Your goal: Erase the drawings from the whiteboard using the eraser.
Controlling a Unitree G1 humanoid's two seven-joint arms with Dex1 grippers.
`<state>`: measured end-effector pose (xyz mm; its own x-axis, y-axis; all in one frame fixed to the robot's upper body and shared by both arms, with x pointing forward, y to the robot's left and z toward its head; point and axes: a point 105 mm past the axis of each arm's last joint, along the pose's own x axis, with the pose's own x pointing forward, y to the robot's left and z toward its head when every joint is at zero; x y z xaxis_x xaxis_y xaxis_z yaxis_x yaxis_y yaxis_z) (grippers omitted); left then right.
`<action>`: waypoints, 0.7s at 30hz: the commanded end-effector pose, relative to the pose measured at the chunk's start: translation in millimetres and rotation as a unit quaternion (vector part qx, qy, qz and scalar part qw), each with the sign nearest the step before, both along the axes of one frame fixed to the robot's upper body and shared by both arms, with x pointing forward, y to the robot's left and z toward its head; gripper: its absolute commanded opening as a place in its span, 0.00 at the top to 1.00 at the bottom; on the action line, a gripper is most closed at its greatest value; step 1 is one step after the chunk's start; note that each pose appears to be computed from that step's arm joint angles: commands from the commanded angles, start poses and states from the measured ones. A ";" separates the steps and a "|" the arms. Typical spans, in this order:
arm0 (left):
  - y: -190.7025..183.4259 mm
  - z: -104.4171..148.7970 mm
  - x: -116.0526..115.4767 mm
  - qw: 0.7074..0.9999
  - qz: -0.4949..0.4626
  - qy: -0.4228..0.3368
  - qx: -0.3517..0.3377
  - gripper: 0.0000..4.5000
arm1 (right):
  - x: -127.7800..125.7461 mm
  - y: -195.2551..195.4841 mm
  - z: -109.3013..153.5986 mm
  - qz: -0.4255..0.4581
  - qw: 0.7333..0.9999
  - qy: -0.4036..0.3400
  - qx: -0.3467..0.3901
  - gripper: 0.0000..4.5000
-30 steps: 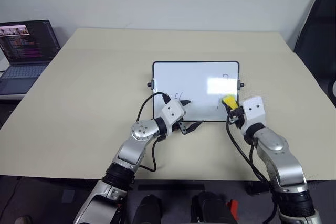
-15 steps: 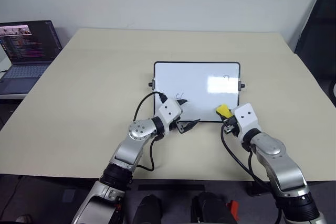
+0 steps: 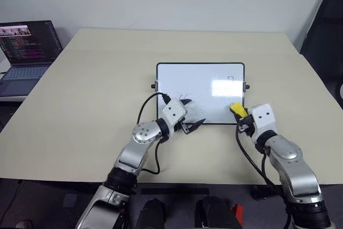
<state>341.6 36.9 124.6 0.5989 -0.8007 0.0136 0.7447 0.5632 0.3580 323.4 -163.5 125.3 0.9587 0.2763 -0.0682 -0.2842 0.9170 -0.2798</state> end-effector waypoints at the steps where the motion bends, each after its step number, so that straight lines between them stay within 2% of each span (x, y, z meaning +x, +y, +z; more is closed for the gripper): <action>1: 1.2 42.9 9.1 0.995 0.015 -0.090 -0.037 0.00 | 8.3 8.3 34.8 0.006 0.996 -0.083 0.008 0.75; 4: 1.3 51.6 14.6 0.993 0.021 -0.112 -0.044 0.00 | 19.8 15.1 41.1 0.007 0.995 -0.097 0.010 0.75; 13: -6.2 48.2 15.2 0.993 0.002 -0.111 -0.037 0.00 | 69.5 19.2 46.6 -0.030 0.995 -0.090 -0.006 0.75; 21: -6.0 48.0 12.8 0.993 -0.003 -0.108 -0.035 0.00 | 84.9 -24.6 38.3 -0.084 0.993 -0.074 -0.045 0.75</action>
